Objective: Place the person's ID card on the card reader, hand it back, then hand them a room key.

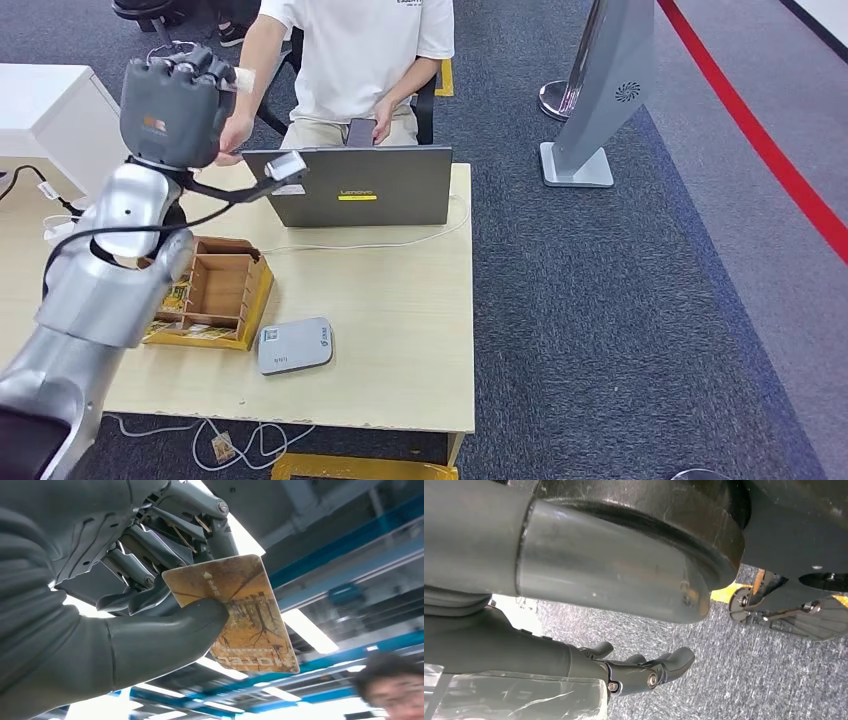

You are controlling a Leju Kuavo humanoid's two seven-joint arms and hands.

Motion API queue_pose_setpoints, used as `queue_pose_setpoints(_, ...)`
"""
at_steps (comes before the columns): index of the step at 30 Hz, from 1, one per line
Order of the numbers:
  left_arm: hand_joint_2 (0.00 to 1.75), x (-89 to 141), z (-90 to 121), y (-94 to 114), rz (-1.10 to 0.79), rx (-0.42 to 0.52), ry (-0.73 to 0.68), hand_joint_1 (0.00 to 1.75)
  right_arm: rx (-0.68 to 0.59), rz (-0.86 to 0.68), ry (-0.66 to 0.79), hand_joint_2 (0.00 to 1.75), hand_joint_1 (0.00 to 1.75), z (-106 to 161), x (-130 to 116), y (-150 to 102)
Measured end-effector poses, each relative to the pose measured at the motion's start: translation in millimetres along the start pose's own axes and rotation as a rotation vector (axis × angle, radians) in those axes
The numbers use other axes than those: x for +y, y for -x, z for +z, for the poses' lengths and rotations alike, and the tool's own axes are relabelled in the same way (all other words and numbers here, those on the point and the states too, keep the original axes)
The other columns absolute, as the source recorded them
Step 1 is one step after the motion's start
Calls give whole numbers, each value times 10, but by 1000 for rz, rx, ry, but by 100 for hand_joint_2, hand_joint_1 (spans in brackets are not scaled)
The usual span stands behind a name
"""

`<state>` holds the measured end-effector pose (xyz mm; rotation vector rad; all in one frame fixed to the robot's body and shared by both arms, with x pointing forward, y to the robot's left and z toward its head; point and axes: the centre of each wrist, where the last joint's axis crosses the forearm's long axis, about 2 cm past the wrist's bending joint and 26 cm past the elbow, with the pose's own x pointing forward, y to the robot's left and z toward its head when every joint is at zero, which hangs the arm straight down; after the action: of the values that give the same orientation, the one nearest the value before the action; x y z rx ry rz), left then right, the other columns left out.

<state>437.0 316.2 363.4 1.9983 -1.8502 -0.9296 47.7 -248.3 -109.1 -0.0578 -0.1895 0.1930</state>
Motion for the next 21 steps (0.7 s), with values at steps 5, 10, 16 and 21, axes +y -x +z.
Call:
queue_pose_setpoints(5, 175, -92, -384, 305, -85, 92, 96, 175, 2, 3, -1, 0, 0, 0, -2, -3)
queue_pose_setpoints(10, 175, -232, -425, 395, -89, 137, 183, 175, 2, 4, 0, 0, 0, -1, -3, -13)
queue_pose_setpoints(16, 175, -350, -350, 394, -83, 152, 244, 44, 2, 4, 1, 0, 0, -1, -4, -17)
queue_pose_setpoints(21, 175, -410, -302, 389, -62, 159, 272, 0, 1, 4, 1, 0, 0, -2, -6, -20)
